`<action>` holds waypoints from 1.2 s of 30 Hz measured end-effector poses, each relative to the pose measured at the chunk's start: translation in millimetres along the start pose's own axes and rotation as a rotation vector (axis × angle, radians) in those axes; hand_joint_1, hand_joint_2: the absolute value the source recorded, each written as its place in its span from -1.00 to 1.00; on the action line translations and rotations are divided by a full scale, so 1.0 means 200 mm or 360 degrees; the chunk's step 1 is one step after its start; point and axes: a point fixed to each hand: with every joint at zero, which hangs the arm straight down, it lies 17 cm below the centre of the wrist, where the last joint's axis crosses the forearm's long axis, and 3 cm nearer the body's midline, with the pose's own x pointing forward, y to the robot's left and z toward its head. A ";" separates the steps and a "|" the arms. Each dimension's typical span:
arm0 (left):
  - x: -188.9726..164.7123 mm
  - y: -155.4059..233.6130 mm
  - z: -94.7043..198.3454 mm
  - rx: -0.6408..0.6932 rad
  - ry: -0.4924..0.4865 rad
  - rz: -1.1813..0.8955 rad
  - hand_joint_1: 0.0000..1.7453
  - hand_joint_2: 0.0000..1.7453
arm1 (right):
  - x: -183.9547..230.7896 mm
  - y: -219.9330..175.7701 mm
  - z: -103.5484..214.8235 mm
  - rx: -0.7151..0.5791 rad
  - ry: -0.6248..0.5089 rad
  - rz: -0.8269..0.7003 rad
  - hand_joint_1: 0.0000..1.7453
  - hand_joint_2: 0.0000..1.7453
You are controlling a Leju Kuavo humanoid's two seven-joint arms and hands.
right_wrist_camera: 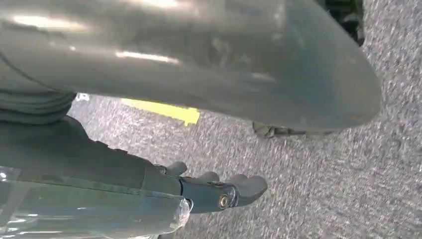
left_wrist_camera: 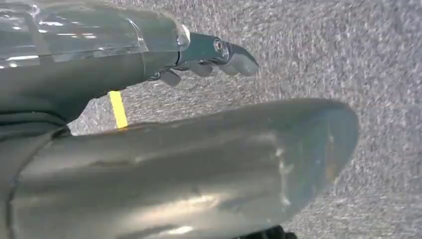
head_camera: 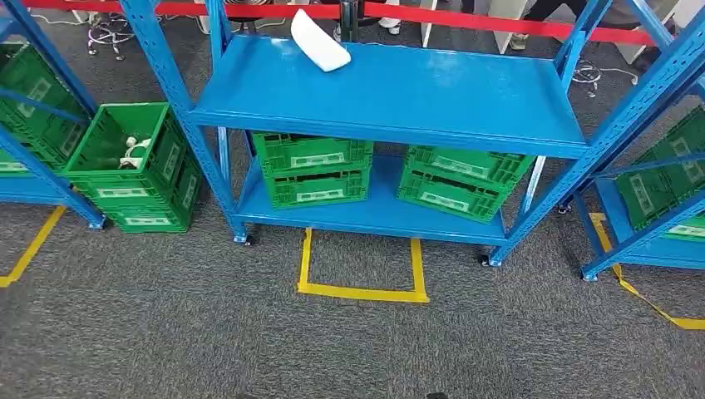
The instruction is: Take the parts from the cabinet and place them on the table.
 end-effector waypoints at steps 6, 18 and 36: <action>-0.01 -0.01 0.00 -0.0002 0.0015 -0.0015 -1.00 -1.00 | 0.02 -0.01 0.00 -0.0008 -0.0047 0.0001 -1.00 -1.00; 0.04 -0.01 0.00 0.0003 -0.0011 -0.0027 -1.00 -1.00 | 0.01 0.00 0.00 0.0005 -0.0029 0.0021 -1.00 -1.00; 0.03 -0.01 0.00 -0.0006 -0.0006 -0.0020 -1.00 -1.00 | 0.06 0.02 0.00 0.0012 -0.0058 0.0051 -1.00 -1.00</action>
